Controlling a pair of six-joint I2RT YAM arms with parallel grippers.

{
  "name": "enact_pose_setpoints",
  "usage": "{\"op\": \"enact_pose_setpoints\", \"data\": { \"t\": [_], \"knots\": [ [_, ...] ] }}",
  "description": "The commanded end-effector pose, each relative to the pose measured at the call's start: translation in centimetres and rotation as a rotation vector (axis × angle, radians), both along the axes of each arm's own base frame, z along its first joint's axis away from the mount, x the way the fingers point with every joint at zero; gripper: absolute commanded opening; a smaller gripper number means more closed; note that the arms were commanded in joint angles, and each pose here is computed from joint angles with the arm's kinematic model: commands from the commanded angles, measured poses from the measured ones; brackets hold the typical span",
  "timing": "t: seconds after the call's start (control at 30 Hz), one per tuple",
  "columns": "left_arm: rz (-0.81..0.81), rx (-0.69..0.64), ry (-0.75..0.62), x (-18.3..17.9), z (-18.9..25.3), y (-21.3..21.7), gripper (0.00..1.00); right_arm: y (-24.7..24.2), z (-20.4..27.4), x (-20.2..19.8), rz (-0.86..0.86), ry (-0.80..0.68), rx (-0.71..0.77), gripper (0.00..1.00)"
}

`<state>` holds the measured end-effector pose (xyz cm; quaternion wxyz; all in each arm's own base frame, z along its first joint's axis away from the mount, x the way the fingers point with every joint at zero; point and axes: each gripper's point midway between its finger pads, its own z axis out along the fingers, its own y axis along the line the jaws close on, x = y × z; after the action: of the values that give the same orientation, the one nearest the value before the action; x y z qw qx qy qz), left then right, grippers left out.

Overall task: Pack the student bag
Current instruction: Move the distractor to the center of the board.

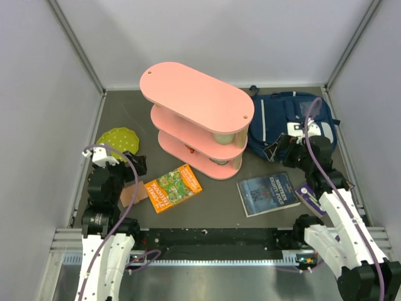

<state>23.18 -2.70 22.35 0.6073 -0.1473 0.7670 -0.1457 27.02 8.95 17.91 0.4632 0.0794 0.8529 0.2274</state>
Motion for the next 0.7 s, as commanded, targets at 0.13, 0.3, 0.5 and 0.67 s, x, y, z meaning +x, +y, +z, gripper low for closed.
{"op": "enact_pose_setpoints", "data": {
  "t": [0.13,0.3,0.5,0.67],
  "knots": [
    [0.015,0.007,0.002,-1.0,0.3,0.3,0.99,2.4,1.4,-2.1,0.123,-0.005,0.094,0.99],
    [-0.018,0.002,0.033,-0.9,-0.3,-0.3,0.99,3.7,-1.8,-4.2,0.200,0.096,0.131,0.99],
    [-0.052,-0.011,0.090,-0.3,-1.5,-1.0,0.99,5.2,-3.9,-5.6,0.268,0.155,0.102,0.99],
    [-0.094,-0.016,0.127,-0.1,-2.0,-1.8,0.99,5.5,-4.7,-6.2,0.268,0.157,0.070,0.99]
  ]
}}
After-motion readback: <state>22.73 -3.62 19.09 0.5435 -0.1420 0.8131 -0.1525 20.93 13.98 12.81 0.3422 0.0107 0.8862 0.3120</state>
